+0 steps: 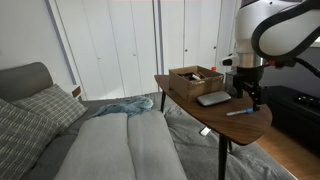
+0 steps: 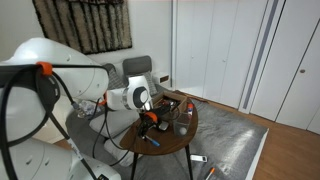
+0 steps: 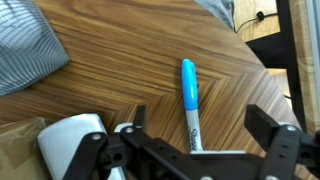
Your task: Pick up the blue marker and put it in the cardboard box
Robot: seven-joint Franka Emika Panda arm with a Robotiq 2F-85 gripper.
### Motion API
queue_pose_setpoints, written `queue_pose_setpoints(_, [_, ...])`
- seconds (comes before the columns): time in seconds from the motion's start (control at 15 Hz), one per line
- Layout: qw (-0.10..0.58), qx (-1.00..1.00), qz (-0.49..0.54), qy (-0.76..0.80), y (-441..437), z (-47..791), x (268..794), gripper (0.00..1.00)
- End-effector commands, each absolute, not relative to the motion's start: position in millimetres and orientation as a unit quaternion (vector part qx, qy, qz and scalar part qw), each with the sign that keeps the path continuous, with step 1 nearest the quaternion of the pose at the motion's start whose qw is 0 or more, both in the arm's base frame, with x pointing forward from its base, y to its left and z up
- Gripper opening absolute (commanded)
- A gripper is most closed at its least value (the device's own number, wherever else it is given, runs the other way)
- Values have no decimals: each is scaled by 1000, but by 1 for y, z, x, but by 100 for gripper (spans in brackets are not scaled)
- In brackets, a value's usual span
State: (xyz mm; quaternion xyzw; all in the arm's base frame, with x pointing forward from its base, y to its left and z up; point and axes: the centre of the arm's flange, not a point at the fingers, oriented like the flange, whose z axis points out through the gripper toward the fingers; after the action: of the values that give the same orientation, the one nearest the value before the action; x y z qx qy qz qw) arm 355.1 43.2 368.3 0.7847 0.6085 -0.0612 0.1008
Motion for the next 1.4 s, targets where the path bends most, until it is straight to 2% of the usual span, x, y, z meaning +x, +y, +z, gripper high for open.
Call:
queue_pose_setpoints(0.0, [69, 778, -86, 618, 41, 368, 362, 98])
queue_pose_setpoints(0.07, [68, 779, -89, 617, 40, 368, 362, 74])
queue_pose_setpoints(0.2, [73, 781, -91, 614, 41, 366, 365, 69])
queue_pose_setpoints(0.53, [80, 782, -103, 609, 53, 358, 377, 33])
queue_pose_setpoints(0.8, [75, 777, -119, 614, 60, 347, 381, 23])
queue_pose_setpoints(0.87, [74, 776, -123, 614, 60, 344, 382, 17])
queue_pose_setpoints(0.93, [74, 776, -127, 613, 60, 344, 382, 22])
queue_pose_setpoints(1.0, [75, 777, -129, 611, 60, 345, 381, 4])
queue_pose_setpoints(1.07, [81, 784, -127, 603, 55, 353, 376, 5])
queue_pose_setpoints(1.13, [90, 793, -120, 591, 47, 364, 368, 1])
queue_pose_setpoints(1.33, [130, 827, -79, 541, 19, 416, 339, 4])
